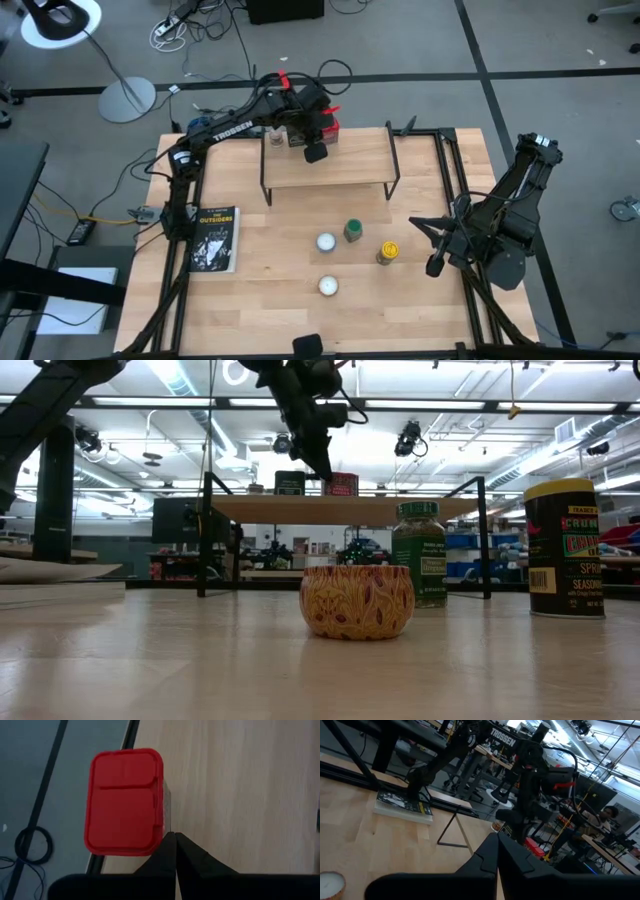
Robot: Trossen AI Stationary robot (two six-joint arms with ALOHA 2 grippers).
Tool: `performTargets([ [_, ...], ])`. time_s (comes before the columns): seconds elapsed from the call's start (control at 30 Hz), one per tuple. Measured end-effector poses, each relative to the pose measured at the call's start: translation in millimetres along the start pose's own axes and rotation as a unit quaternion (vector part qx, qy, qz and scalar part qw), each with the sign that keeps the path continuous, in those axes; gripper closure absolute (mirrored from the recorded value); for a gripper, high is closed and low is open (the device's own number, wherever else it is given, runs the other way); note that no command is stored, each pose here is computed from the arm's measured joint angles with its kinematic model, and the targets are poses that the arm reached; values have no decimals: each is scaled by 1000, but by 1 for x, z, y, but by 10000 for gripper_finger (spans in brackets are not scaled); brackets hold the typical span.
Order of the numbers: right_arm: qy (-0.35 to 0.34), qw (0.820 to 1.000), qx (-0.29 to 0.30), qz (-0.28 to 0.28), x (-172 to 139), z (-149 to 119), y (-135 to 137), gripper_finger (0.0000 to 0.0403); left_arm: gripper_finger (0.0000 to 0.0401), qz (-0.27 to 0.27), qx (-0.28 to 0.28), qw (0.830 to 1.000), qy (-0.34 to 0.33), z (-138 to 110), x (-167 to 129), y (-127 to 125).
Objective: Shelf spices
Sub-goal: Put the red seasoning can on the shelf, then put the yellow seasoning bottle on the shelf
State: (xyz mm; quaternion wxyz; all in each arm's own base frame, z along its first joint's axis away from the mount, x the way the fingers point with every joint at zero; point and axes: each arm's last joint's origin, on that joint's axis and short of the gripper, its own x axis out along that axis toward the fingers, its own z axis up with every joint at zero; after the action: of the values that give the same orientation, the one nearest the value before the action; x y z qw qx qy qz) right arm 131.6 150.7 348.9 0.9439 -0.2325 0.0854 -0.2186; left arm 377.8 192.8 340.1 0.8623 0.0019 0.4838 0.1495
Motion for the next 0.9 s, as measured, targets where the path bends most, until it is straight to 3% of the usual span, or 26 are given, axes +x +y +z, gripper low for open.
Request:
performTargets([
  [0.53,0,1000,0,0,0,0,0,398,397,25,-1,1000,15,-2,0,1],
  [0.7,0,1000,0,4,0,0,0,401,393,-24,-7,999,33,-6,0,-7],
  [0.9,1,1000,0,1,1,0,0,396,376,-69,27,997,14,5,-5,-43],
])
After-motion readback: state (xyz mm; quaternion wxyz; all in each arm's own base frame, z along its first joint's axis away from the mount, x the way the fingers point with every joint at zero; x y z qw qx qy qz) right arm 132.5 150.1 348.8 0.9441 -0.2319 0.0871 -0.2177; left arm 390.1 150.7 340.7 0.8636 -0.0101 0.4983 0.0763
